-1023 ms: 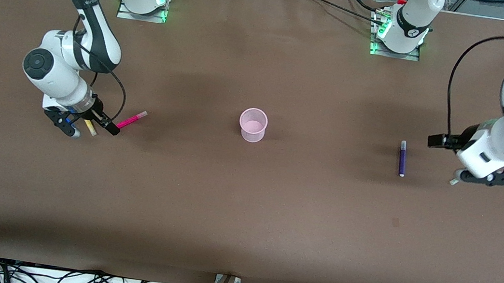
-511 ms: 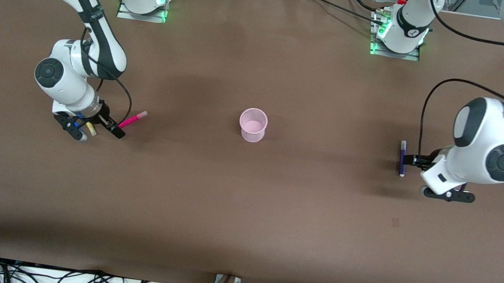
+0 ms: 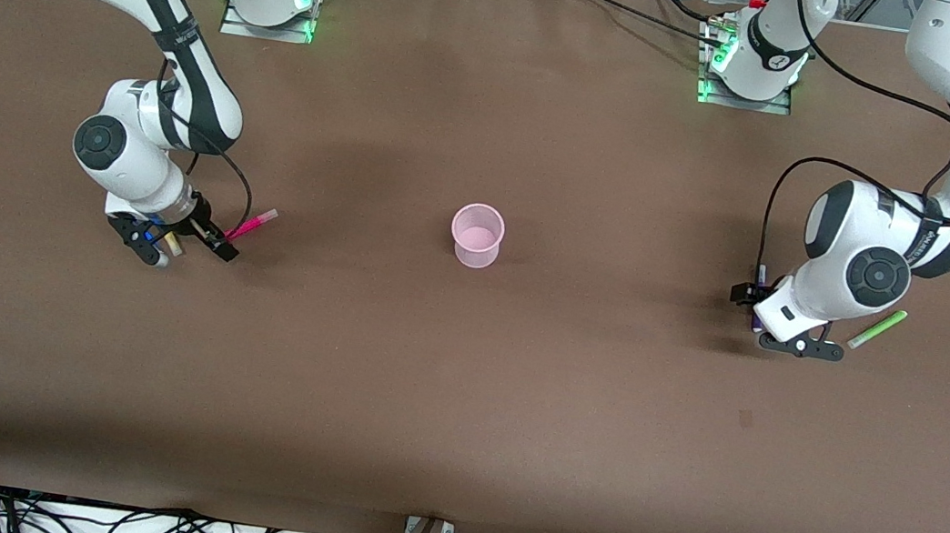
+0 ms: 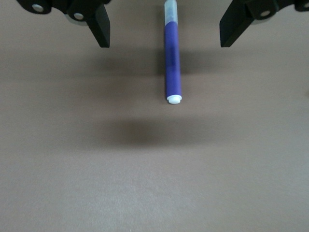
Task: Organize pens into pink holder with both arms
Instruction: 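Grasp the pink marker with the right gripper while the left gripper grasps the purple marker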
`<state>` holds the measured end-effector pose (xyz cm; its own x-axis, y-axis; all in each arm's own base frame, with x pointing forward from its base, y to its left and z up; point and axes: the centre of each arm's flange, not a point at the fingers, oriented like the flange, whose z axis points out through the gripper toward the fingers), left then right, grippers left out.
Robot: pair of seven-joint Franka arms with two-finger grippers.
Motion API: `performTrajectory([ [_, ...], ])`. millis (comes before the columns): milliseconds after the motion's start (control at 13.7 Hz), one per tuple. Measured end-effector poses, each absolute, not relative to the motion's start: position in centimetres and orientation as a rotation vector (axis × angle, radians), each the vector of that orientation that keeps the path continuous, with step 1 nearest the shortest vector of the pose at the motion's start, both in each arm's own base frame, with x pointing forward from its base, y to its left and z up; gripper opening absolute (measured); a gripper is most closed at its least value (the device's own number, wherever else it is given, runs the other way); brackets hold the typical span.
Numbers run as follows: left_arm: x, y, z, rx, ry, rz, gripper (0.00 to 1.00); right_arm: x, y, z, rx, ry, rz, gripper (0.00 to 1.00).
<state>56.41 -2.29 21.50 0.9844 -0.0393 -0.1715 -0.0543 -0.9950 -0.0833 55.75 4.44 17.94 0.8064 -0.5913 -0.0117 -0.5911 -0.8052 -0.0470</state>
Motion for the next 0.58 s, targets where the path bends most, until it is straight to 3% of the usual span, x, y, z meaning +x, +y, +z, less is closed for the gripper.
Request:
performTrajectory([
  [365, 56.7, -1.7, 18.3, -3.025, 0.14, 0.173, 1.0, 55.7, 4.4, 17.9, -2.939, 0.964, -0.005, 0.19],
  [438, 56.7, -1.5, 17.9, -3.026, 0.138, 0.177, 1.0, 55.8, 4.5, 18.0, -2.938, 0.964, -0.009, 0.18],
  [584, 56.6, -1.3, 17.4, -3.027, 0.136, 0.19, 0.81, 56.1, 4.6, 18.9, -2.935, 0.962, -0.024, 0.18],
])
